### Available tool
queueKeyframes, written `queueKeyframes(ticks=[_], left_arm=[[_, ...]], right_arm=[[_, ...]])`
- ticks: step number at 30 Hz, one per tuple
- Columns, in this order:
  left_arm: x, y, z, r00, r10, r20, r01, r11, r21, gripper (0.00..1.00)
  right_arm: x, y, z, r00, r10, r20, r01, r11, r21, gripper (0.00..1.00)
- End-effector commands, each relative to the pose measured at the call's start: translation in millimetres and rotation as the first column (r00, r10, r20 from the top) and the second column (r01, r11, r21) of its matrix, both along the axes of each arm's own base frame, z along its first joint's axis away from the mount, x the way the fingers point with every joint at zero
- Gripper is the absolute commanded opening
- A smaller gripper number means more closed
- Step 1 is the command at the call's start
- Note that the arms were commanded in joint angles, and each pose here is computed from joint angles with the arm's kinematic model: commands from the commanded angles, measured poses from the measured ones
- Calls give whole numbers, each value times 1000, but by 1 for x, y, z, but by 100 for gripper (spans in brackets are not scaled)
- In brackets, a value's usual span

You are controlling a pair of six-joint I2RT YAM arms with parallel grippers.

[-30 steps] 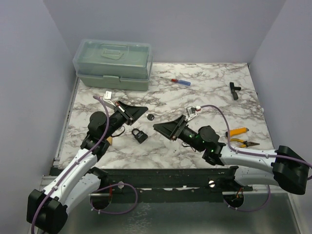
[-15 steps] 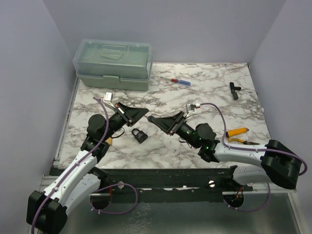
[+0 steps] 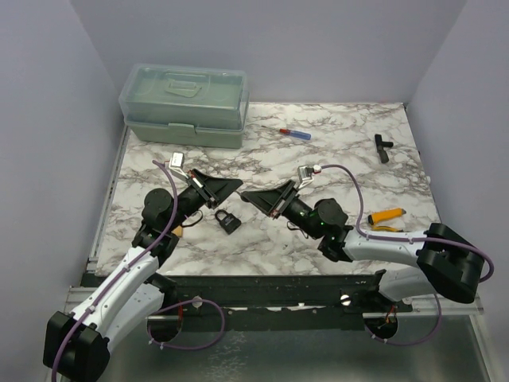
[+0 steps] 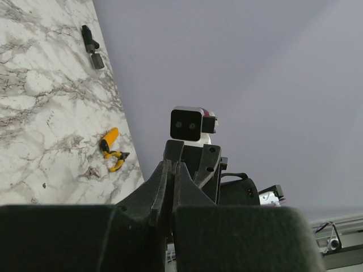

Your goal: Unlock with the key

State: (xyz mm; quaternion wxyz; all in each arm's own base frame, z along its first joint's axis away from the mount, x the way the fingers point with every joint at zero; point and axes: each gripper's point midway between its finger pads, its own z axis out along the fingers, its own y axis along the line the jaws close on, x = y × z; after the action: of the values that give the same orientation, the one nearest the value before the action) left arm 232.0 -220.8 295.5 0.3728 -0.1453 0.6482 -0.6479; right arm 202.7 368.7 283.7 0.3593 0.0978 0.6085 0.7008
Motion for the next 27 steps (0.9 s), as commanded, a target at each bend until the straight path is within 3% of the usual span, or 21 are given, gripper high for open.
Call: queueKeyframes(ticks=[1, 4, 9, 13, 19, 22, 27], left_arm=[[-2, -1, 1, 1000, -12, 29, 12, 1000, 6, 0], [0, -1, -2, 1000, -10, 20, 10, 1000, 9, 0], [0, -1, -3, 1000, -9, 16, 9, 1000, 10, 0], [0, -1, -13, 1000, -12, -19, 13, 1000, 18, 3], [3, 5, -54, 984, 40, -174, -4, 980, 199, 75], [0, 20, -77, 960, 120, -253, -24, 934, 356, 86], [-6, 46, -108, 899, 248, -362, -6, 832, 555, 88]], right_arm=[[-5, 4, 19, 998, 35, 50, -37, 998, 51, 25], [-5, 4, 22, 998, 33, 61, -36, 998, 54, 20], [-5, 3, 22, 997, 27, 73, -30, 998, 46, 1], [-6, 1, 19, 997, 23, 78, -26, 999, 25, 1], [1, -22, -11, 995, -80, 56, 84, 994, -75, 1], [6, -44, -34, 985, -168, 37, 171, 972, -161, 1], [16, -86, -64, 944, -328, 39, 324, 897, -300, 1]])
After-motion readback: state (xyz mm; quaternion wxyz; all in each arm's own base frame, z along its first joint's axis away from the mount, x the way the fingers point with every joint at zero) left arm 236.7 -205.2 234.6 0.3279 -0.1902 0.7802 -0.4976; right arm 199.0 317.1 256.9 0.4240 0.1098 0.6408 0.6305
